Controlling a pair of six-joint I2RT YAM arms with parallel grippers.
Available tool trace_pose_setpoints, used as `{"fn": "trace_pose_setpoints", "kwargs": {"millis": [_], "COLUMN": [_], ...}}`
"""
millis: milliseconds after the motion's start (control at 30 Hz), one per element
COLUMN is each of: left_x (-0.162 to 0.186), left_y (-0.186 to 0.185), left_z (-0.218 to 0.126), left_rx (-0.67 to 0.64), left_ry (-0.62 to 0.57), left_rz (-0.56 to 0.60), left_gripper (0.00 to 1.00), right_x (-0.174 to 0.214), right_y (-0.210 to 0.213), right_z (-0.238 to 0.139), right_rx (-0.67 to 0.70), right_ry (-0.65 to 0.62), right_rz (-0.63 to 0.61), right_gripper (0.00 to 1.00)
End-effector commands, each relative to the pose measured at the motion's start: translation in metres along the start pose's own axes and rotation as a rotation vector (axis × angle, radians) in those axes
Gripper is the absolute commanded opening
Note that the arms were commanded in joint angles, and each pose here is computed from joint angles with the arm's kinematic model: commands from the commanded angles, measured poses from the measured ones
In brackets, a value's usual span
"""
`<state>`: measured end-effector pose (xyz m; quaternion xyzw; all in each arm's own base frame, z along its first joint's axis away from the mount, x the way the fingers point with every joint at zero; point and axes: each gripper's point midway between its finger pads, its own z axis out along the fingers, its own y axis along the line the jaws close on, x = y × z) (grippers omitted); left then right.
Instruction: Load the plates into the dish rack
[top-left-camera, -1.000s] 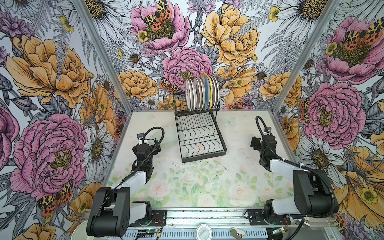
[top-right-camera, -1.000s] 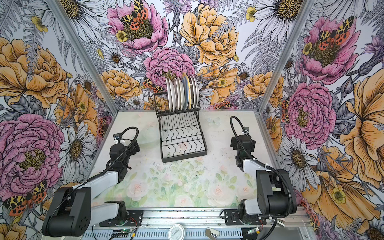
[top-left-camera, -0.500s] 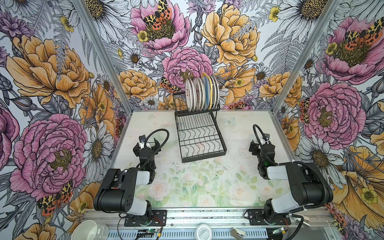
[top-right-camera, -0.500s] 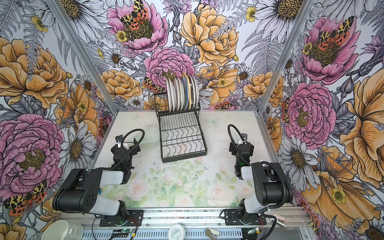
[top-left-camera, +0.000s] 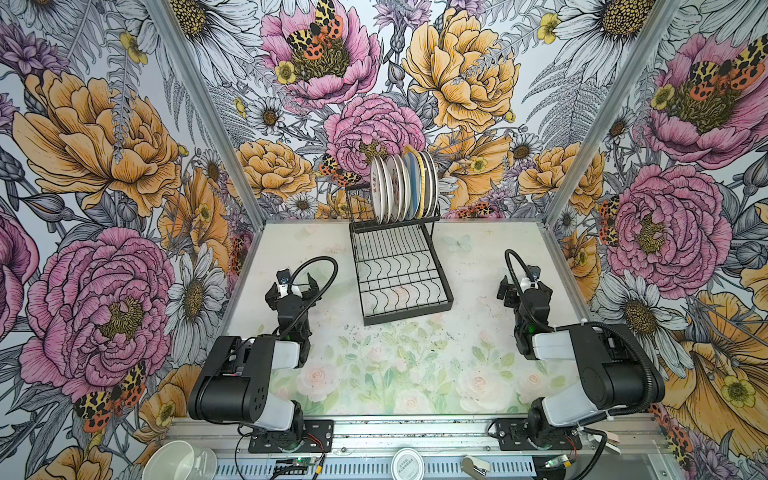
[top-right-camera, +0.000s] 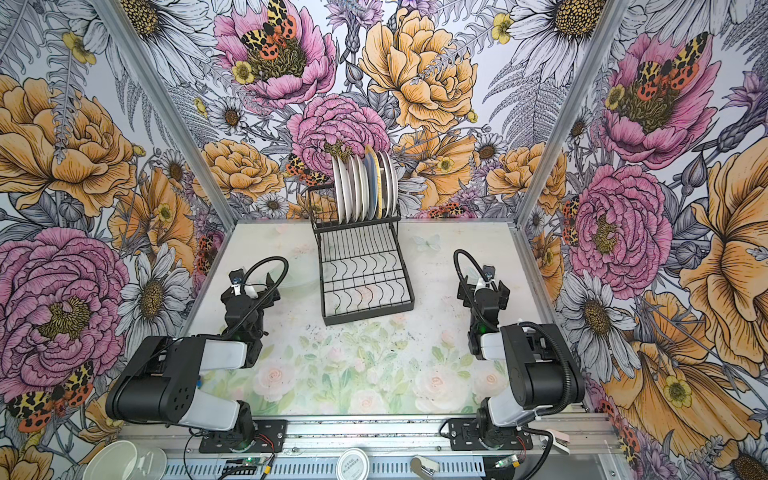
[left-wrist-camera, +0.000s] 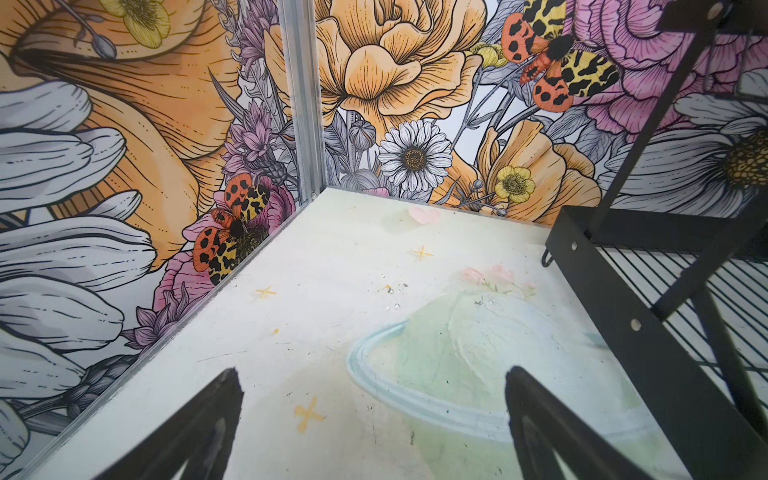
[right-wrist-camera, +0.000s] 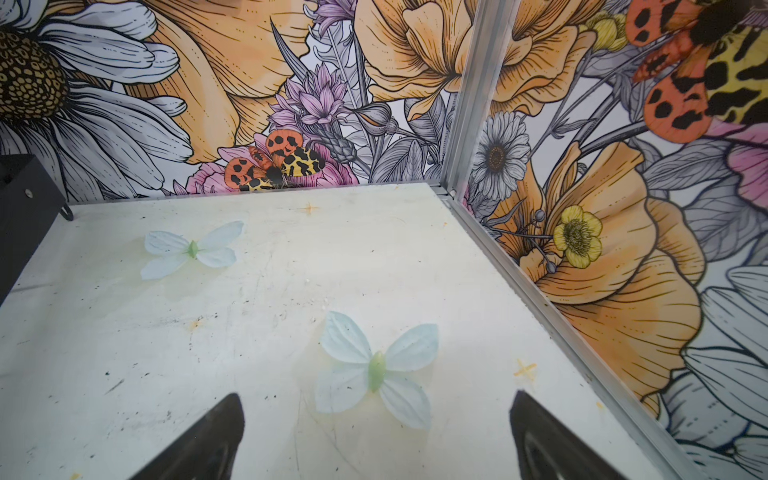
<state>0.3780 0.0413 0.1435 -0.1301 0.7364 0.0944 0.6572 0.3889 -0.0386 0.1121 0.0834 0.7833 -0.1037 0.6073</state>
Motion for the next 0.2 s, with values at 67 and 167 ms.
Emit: {"fn": "trace_pose_setpoints", "kwargs": {"millis": [67,167], "left_x": [-0.0067,-0.0058], "left_y": [-0.0018,-0.0017], "left_z": [0.0004,0.0004], "left_rx": [0.019,0.019], "left_ry": [-0.03,-0.027], "left_rz": [-0.003,-0.001], "left_gripper": [0.99,0.99], "right_x": [-0.0062,-0.0069], "right_y": [0.0001,-0.0002], "right_z": [0.0007,0.0002], "right_rx": [0.013,0.014], "right_ry": [-0.025,-0.028], "right_rz": [0.007,0.005], "right_gripper": [1.0,1.0]}}
